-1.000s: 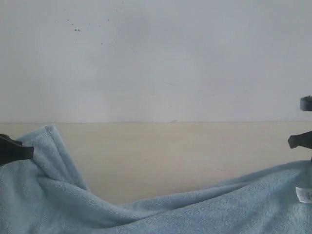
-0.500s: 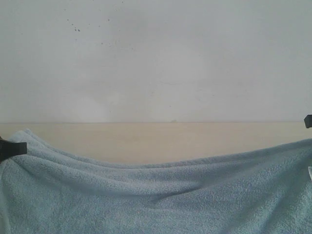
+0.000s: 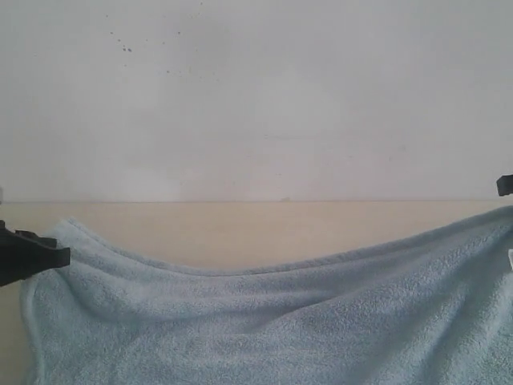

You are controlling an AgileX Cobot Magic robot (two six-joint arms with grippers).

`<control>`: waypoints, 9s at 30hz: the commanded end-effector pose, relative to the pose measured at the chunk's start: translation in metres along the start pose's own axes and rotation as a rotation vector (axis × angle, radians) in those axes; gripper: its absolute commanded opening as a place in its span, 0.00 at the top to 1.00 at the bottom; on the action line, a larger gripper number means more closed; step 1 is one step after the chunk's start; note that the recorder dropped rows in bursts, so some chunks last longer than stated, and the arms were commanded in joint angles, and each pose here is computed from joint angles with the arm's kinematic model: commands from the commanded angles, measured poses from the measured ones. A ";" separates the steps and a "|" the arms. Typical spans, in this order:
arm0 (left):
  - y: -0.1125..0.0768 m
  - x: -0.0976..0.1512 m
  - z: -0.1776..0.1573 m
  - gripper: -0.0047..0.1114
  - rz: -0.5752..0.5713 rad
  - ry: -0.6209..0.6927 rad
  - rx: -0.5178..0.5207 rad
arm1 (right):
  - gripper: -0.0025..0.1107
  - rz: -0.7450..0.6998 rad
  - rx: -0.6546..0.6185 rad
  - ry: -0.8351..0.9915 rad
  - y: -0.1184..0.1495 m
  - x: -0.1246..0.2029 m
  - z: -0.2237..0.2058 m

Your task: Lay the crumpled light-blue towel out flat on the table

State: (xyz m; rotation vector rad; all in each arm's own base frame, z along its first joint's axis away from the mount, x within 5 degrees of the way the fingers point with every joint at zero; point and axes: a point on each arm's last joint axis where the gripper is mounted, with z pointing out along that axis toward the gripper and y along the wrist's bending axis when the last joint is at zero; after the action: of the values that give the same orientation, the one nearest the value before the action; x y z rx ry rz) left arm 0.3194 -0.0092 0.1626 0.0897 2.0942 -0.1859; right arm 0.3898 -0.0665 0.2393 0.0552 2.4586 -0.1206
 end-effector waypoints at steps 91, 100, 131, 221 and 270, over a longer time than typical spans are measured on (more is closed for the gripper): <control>-0.109 0.084 -0.023 0.93 0.585 0.463 0.720 | 0.98 -0.302 -0.082 0.507 0.070 0.124 0.006; -0.106 0.095 -0.014 0.93 0.681 0.495 0.745 | 0.98 -0.301 -0.084 0.554 0.071 0.130 0.011; -0.112 0.089 -0.013 0.93 0.639 0.472 0.784 | 0.98 -0.255 -0.105 0.770 0.073 0.151 0.014; -0.115 0.022 0.022 0.93 0.496 0.126 0.560 | 0.98 -0.197 0.094 0.672 0.054 0.167 -0.010; -0.035 0.105 -0.071 0.93 0.352 0.710 -0.173 | 0.98 0.158 -0.118 -0.048 0.073 0.096 -0.036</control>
State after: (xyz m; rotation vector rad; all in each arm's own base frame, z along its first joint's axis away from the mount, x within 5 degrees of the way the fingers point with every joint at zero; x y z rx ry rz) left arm 0.2042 -0.0336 0.1107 0.5458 2.7127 0.2897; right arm 0.2964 0.0112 0.1999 0.1740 2.4098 0.0822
